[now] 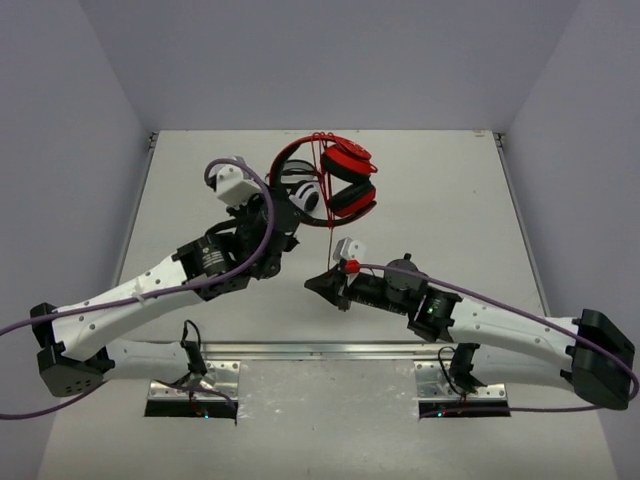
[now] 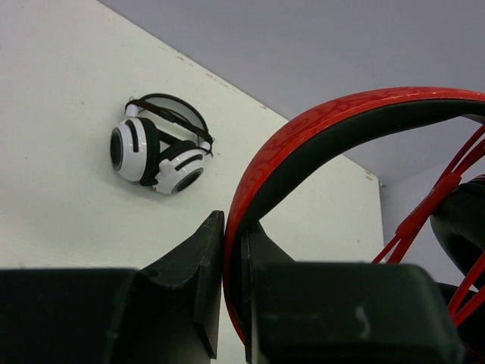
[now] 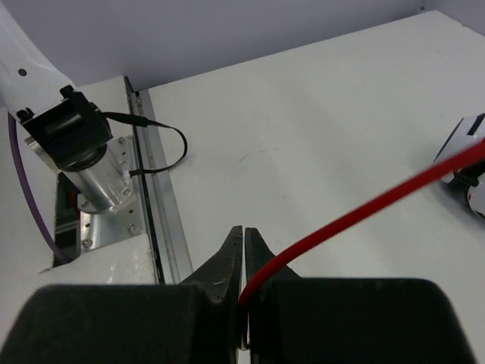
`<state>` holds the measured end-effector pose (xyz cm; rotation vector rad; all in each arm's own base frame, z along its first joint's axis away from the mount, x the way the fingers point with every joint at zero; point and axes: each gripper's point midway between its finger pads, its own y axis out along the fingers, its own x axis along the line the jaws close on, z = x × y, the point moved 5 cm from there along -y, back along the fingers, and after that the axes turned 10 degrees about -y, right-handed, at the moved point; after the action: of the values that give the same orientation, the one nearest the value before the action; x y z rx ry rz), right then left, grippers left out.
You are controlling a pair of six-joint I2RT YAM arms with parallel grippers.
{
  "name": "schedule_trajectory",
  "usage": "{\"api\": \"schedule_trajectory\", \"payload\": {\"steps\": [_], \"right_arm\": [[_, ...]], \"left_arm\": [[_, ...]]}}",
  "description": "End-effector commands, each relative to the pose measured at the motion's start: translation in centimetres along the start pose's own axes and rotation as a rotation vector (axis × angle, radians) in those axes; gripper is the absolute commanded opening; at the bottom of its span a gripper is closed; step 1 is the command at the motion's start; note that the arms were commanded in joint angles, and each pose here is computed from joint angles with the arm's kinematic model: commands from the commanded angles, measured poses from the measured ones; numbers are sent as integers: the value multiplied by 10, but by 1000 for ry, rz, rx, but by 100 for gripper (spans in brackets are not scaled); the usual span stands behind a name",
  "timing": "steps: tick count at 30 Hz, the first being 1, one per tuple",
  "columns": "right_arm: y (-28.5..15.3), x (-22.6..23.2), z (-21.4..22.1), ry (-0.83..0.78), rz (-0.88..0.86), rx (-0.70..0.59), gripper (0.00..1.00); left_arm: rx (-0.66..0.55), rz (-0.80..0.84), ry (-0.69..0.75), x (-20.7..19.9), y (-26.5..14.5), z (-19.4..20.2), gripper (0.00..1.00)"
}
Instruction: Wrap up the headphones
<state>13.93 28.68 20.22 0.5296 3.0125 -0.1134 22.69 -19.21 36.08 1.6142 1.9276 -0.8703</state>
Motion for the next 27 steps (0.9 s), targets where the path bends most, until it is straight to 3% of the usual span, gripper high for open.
{"api": "schedule_trajectory", "payload": {"steps": [1,10,16,22,27], "right_arm": [[8,1,-9,-102,31,81,1],[11,7,-26,-284,17,253,1],[-1,3,-33,-393,-28,352,1],[-7,22,-30,-454,-276,454,1],[-4,38,-20,-468,-465,510,1]], "left_arm": [[-115,-48,-72,-12,5,-22,0],[-16,-138,215,38,46,34,1],[153,-86,444,73,49,84,1],[316,-1,595,112,45,132,0],[483,142,670,119,37,162,0]]}}
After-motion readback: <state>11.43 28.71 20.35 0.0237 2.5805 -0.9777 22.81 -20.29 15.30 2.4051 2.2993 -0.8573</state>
